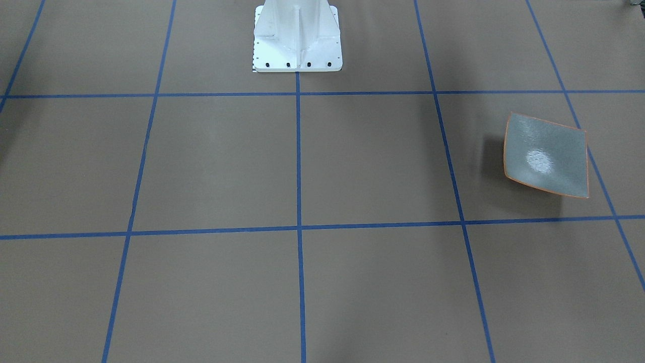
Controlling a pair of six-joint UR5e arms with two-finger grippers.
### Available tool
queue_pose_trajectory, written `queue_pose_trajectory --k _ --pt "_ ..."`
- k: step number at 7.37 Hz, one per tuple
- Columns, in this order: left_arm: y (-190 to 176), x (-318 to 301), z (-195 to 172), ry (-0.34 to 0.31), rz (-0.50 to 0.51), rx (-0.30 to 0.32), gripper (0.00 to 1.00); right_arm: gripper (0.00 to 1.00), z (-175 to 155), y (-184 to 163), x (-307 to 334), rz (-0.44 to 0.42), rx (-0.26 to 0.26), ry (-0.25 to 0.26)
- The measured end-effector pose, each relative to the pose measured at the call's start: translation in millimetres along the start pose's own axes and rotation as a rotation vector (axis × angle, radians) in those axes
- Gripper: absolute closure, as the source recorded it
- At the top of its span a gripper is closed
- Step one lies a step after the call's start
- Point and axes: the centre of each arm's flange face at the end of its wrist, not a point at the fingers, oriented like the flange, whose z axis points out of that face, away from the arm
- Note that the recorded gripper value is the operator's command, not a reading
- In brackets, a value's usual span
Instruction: Transfer all bananas from basket to plate
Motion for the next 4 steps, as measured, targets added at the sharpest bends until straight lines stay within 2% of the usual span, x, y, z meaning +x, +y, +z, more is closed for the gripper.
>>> queue_pose_trajectory --k 4 --pt "0.3 0.1 0.2 0.000 0.000 0.000 0.00 0.35 13.3 -8.1 -5.6 0.041 -0.012 -0.024"
